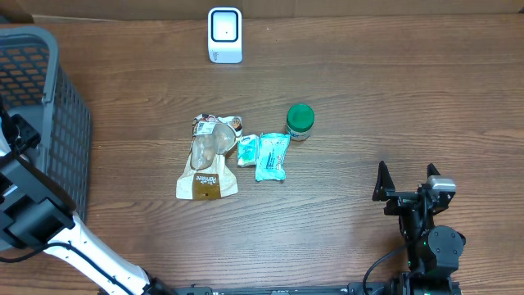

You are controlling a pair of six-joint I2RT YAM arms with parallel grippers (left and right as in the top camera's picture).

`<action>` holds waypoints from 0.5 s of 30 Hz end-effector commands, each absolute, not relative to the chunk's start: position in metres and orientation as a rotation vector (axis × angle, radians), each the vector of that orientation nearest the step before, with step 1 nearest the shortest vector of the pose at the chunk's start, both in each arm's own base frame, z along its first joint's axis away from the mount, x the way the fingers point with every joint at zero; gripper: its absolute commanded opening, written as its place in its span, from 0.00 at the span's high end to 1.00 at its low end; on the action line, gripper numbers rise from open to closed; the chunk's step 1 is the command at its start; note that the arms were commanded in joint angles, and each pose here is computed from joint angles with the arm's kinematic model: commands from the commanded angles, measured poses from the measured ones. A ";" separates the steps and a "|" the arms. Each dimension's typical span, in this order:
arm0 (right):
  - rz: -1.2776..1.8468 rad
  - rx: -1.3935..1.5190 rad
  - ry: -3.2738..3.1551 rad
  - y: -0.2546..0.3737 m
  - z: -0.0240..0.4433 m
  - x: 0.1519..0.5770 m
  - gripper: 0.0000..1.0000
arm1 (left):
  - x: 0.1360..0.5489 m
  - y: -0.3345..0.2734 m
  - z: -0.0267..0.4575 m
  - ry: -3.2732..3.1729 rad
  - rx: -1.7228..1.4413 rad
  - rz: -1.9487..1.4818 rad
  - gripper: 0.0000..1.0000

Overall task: Scan the item barcode
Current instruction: 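Lower the left gripper and grasp the orange box in the basket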

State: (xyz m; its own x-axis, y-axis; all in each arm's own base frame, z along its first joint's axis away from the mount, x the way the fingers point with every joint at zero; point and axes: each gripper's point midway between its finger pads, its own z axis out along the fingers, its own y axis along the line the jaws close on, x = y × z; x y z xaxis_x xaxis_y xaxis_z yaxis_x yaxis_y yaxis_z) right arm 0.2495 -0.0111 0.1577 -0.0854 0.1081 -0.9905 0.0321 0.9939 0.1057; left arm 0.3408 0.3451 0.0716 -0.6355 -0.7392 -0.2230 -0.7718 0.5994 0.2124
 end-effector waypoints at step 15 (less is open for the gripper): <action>0.058 0.112 1.657 -0.012 0.155 0.249 0.00 | 0.323 0.345 0.061 2.735 -1.376 0.450 0.39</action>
